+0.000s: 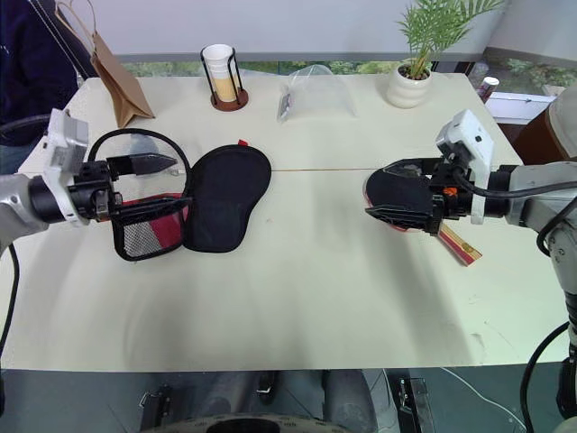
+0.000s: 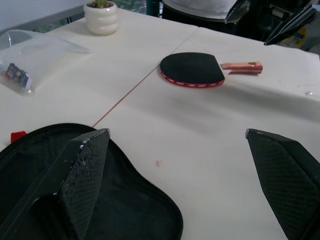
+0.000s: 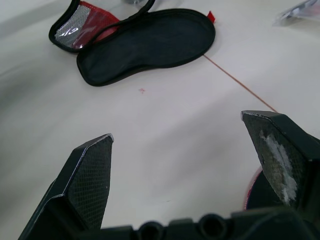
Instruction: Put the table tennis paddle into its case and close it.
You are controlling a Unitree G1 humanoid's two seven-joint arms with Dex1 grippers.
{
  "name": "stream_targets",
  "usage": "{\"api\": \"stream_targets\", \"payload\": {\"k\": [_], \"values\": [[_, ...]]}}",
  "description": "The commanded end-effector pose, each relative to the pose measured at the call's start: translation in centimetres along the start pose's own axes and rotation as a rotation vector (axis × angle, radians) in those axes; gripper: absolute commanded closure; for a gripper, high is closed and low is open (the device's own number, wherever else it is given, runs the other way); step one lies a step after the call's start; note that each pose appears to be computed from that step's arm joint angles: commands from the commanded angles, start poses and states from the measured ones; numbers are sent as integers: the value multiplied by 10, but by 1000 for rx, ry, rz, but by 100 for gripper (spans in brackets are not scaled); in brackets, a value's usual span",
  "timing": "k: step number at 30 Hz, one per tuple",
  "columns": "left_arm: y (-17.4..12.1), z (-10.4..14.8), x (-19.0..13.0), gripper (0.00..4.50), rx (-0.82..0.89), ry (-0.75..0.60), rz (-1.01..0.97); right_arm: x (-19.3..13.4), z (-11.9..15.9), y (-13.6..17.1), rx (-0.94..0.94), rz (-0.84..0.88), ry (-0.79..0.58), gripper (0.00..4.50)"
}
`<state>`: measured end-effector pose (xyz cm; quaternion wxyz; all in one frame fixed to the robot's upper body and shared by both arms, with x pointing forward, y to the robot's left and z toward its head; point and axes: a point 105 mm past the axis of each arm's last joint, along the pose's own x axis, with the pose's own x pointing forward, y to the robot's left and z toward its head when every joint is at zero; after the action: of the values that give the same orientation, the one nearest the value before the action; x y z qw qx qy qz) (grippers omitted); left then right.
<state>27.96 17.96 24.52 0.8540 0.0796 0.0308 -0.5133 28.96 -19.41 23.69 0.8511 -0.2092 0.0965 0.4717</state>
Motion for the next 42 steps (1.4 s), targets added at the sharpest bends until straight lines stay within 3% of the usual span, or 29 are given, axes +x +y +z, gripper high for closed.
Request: {"api": "stream_targets", "payload": {"k": [1, 31, 42], "values": [[-1, 10, -4, 0, 34, -20, -5, 2, 10, 2, -50, 5, -28, 3], [-8, -2, 3, 0, 5, 15, -48, 17, -3, -3, 1, -29, -27, 3], [10, -10, -19, 0, 43, 73, 55, 123, 9, 29, 135, 79, -30, 3]]}}
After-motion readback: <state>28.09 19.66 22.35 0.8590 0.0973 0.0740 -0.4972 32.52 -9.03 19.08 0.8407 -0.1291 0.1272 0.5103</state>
